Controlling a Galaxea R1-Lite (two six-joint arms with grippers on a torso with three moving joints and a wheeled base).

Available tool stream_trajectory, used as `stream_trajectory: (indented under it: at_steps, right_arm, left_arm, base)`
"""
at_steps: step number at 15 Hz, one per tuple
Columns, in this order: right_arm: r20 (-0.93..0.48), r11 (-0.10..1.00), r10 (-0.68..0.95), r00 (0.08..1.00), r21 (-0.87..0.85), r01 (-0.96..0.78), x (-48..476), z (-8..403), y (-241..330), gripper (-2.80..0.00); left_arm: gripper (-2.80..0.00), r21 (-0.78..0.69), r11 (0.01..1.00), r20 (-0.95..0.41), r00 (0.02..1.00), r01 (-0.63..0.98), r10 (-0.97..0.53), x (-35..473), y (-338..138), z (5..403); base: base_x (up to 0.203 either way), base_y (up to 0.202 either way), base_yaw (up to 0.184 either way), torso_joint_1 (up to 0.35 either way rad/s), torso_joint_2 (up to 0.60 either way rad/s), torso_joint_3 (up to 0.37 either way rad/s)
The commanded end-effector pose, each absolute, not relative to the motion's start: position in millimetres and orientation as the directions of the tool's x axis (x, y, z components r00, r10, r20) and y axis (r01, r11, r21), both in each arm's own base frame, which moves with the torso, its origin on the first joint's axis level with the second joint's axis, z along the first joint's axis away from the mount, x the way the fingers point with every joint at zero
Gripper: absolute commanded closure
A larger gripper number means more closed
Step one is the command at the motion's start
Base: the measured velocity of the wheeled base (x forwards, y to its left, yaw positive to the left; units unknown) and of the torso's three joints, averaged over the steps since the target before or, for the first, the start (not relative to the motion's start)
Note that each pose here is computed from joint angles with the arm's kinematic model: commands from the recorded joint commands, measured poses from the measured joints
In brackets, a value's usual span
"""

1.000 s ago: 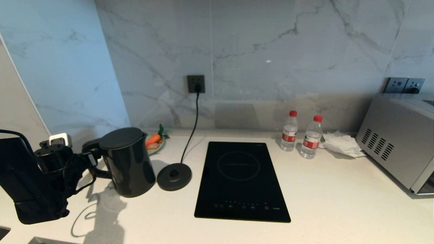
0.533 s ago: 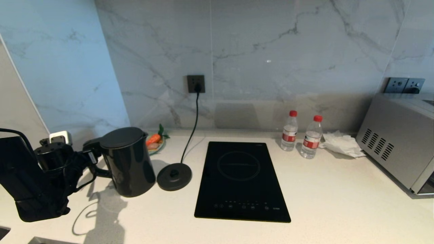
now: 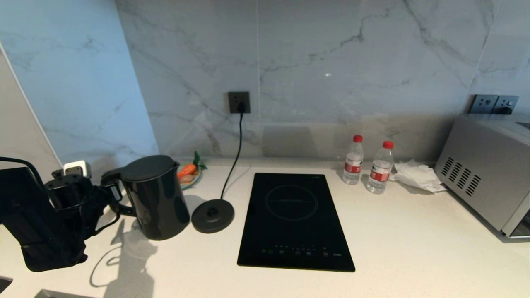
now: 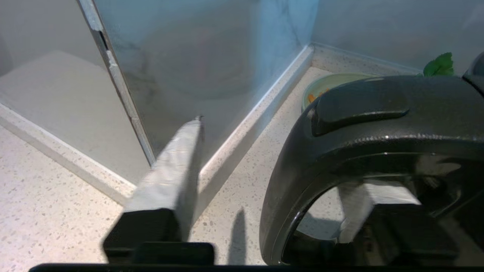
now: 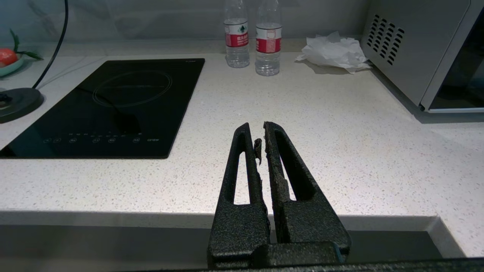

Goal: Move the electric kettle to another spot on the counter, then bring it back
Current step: Grab the kettle

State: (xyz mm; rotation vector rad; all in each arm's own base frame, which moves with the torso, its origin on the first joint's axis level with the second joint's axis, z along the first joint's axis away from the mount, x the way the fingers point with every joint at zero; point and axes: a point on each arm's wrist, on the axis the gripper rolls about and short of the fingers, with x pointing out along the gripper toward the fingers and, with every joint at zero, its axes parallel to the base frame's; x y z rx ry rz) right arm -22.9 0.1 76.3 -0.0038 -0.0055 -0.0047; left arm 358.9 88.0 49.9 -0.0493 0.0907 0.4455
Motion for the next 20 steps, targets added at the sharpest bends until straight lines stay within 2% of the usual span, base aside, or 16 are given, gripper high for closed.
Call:
stream_trajectory:
  at_steps: [1, 10, 20]
  right_arm:
    - [0.006, 1.000, -0.005, 1.000, -0.005, 0.005, -22.9, 76.4, 0.1, 0.00]
    - [0.006, 1.000, -0.005, 1.000, -0.005, 0.005, -22.9, 76.4, 0.1, 0.00]
    - [0.006, 1.000, -0.005, 1.000, -0.005, 0.005, -22.9, 76.3, 0.1, 0.00]
  left_arm:
    - [0.00, -0.030, 0.899, -0.093, 0.897, -0.436, 0.432, 359.1, 88.6, 49.5]
    - [0.00, -0.032, 0.901, -0.084, 0.899, -0.433, 0.430, 358.8, 87.9, 53.5]
    - [0.00, -0.084, 0.900, -0.092, 0.902, -0.428, 0.421, 363.5, 73.8, 87.8]
  base:
    - [0.000, 0.000, 0.000, 0.000, 0.00, 0.000]
    - [0.000, 0.000, 0.000, 0.000, 0.00, 0.000]
    - [0.000, 0.000, 0.000, 0.000, 0.00, 0.000]
